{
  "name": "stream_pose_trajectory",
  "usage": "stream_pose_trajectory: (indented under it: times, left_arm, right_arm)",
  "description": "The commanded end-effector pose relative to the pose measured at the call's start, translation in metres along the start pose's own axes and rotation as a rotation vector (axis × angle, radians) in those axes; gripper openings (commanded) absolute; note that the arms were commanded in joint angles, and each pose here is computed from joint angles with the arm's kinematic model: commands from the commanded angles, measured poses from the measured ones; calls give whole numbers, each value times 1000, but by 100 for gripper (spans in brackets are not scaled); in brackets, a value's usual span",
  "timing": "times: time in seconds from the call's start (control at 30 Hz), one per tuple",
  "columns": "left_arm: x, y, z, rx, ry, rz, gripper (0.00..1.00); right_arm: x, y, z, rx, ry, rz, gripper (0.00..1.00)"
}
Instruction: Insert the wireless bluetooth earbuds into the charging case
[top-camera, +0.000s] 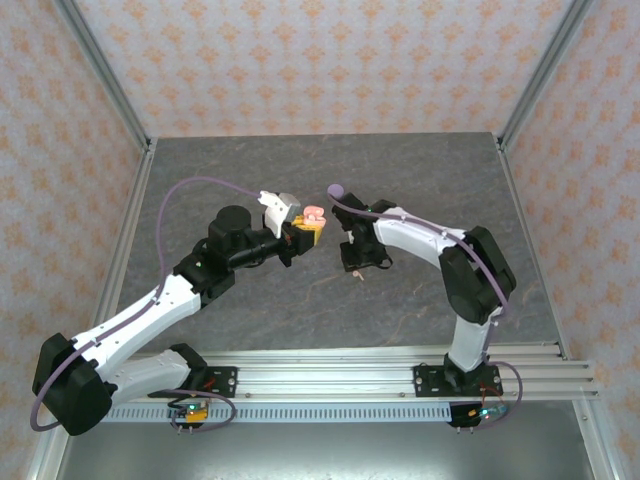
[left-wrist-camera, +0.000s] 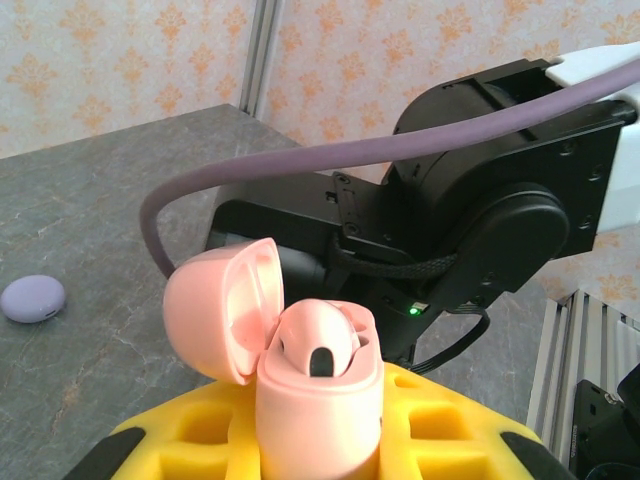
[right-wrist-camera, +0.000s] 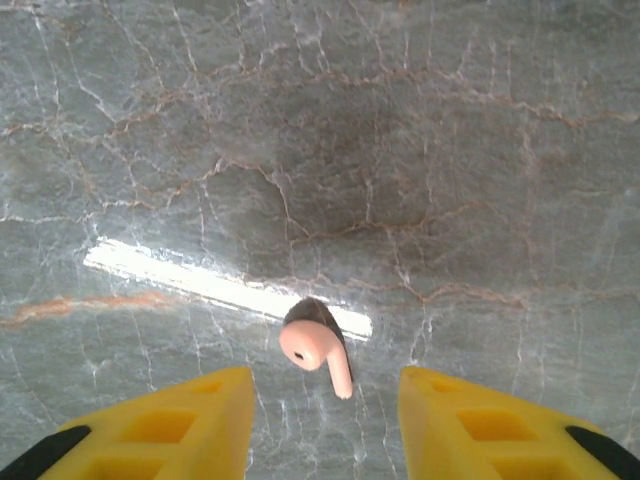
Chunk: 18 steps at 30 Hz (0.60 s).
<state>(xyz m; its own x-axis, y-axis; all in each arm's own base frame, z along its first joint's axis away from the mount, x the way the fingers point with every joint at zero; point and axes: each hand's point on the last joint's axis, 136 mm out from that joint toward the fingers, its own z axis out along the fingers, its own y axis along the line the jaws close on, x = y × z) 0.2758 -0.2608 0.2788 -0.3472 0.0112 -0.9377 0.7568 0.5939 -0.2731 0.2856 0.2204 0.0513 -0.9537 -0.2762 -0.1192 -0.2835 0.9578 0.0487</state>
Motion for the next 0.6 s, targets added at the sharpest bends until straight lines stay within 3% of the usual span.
stream_pose_trajectory:
  times: [0.0,0.57]
  left_arm:
    - [-15,-6,-1,11,-31,19,15]
    - [-13,-5,1,8,-25,16,15]
  right_arm:
    - [0,-1,5,50,19,-44,44]
    - [4,1,24,117,72,-91,42]
